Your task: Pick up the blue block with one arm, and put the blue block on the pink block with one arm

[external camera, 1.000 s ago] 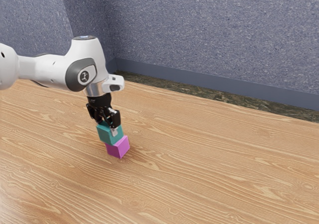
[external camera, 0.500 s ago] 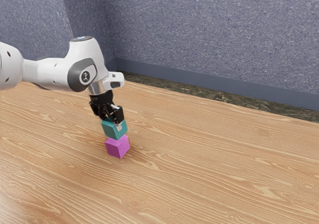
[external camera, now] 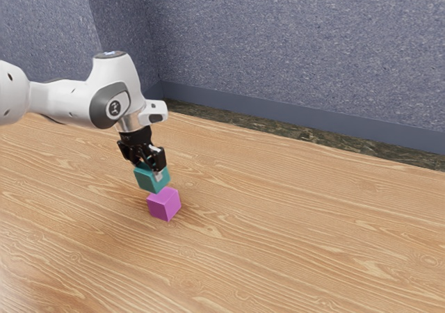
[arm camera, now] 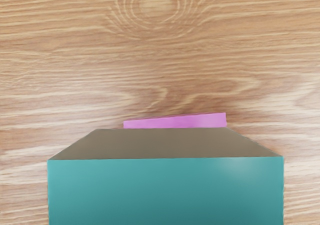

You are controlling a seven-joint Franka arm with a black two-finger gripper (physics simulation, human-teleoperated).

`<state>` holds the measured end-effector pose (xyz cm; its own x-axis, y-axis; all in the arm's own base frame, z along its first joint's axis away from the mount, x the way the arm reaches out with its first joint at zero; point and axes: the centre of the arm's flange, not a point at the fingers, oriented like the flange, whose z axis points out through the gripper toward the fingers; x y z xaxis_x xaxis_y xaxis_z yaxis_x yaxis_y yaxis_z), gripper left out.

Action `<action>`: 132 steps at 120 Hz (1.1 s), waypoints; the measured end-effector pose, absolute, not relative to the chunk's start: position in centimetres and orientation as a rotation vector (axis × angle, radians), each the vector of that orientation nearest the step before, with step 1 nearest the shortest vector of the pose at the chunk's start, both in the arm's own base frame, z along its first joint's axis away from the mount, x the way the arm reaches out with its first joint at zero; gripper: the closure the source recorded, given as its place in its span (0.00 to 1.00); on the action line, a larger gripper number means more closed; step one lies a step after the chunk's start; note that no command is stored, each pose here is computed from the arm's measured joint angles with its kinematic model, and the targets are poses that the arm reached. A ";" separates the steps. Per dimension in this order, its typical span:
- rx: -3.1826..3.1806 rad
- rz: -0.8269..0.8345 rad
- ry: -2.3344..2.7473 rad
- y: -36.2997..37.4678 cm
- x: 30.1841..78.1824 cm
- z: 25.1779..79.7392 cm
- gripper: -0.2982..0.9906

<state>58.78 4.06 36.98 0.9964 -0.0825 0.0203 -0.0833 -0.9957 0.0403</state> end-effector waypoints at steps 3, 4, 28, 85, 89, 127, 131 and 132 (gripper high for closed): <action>3.100 0.027 -0.133 4.0 58.8 37.0 0.49; 3.101 0.027 -0.134 4.0 58.8 37.0 0.49; 3.108 -0.008 -0.133 3.9 58.6 36.8 0.49; 3.102 -0.056 -0.103 3.5 59.1 36.3 0.49; 3.102 -0.054 -0.102 3.5 59.3 36.3 0.49; 3.102 -0.052 -0.099 3.1 59.5 36.4 0.48; 3.101 -0.050 -0.103 3.0 59.5 36.4 0.46; 3.101 -0.050 -0.104 3.0 59.6 36.4 0.46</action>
